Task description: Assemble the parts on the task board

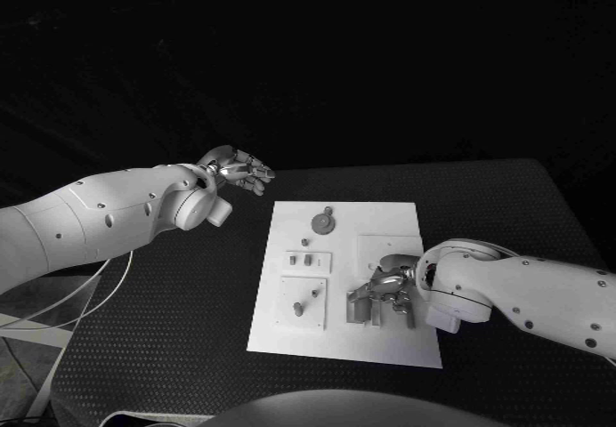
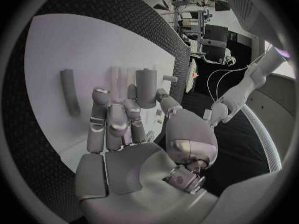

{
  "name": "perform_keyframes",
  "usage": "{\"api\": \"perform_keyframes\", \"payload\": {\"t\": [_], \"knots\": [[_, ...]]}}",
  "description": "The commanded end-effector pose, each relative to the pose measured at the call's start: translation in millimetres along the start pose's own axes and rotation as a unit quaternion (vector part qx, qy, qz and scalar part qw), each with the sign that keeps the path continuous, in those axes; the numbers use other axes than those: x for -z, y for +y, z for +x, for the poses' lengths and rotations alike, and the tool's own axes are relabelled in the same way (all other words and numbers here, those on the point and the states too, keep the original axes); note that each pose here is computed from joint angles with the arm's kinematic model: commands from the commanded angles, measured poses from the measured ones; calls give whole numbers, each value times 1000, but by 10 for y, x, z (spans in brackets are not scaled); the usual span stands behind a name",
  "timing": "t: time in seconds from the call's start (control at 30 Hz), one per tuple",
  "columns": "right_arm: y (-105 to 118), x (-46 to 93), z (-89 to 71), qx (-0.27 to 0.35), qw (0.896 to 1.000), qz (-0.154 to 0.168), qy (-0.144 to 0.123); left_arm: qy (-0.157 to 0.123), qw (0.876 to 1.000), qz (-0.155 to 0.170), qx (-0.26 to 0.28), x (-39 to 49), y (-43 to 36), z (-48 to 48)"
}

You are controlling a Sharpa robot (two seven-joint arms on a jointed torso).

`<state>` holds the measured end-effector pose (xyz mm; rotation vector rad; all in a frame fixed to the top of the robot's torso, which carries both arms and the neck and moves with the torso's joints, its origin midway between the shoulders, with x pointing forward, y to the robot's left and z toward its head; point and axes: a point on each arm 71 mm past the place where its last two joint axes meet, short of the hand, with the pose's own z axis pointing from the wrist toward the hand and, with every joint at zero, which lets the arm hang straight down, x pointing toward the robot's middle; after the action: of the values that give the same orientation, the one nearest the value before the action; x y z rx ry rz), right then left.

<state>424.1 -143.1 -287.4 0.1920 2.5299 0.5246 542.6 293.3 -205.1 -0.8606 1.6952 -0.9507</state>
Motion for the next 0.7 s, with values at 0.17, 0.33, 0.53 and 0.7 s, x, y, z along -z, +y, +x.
{"api": "perform_keyframes", "payload": {"t": [0.17, 0.33, 0.53, 0.7], "knots": [[12, -19, 34, 4, 1000, 2, 9, 6, 1000, 3, 3, -2, -11, 13], [1, -25, 40, 4, 1000, 5, 11, 6, 1000, 2, 3, 0, -9, 9], [-10, -32, 23, 3, 1000, 7, 3, 7, 1000, 3, 3, 0, -10, 11], [-5, -35, 33, 4, 1000, 7, 7, 6, 1000, 2, 3, 0, -8, 9]]}}
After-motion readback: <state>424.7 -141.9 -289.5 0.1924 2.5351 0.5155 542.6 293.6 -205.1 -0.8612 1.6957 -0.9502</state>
